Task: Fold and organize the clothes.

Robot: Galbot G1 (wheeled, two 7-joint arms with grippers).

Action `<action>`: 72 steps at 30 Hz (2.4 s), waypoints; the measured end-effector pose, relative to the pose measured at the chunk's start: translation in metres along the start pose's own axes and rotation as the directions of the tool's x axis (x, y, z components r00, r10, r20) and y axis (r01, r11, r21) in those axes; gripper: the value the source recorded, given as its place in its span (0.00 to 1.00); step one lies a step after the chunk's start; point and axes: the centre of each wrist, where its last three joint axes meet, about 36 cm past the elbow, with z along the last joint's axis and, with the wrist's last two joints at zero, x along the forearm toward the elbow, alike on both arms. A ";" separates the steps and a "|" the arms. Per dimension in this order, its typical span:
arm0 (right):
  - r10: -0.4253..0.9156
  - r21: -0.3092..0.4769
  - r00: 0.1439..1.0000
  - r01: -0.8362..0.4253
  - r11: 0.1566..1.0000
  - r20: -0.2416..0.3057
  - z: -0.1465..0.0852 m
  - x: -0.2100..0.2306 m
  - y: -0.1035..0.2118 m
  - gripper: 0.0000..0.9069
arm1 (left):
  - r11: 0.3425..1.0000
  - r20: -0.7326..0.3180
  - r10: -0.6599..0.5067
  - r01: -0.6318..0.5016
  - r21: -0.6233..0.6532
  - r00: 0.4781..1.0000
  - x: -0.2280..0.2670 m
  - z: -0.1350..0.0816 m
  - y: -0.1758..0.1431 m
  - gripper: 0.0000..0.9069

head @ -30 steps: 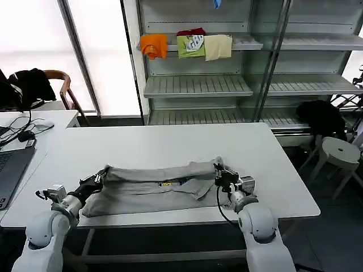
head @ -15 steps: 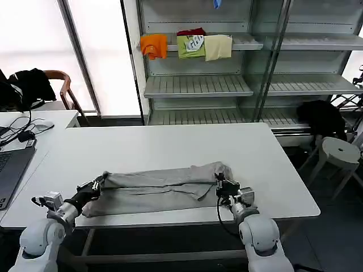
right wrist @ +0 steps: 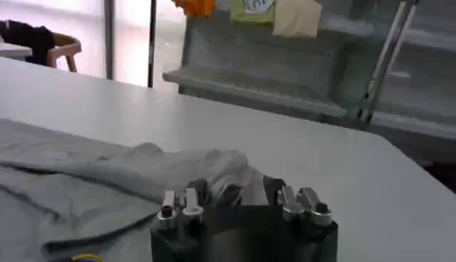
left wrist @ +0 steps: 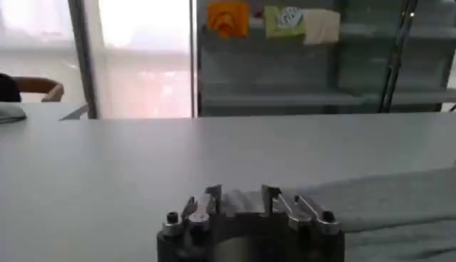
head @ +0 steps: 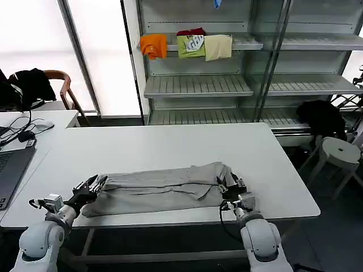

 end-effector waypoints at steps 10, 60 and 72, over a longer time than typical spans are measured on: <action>0.068 0.054 0.998 -0.068 0.996 0.004 -0.002 0.009 -0.013 1.00 | 0.999 0.033 -0.050 0.049 0.014 0.998 0.008 0.003 -0.011 1.00; 0.132 -0.344 0.963 -0.044 0.938 0.236 -0.051 0.024 -0.066 1.00 | 0.969 0.030 -0.244 0.245 -0.027 0.969 0.017 0.006 -0.048 0.00; 0.129 -0.341 0.965 -0.045 0.939 0.229 -0.046 0.019 -0.068 1.00 | 0.855 0.151 -0.363 0.393 -0.338 0.919 0.040 -0.055 0.050 0.00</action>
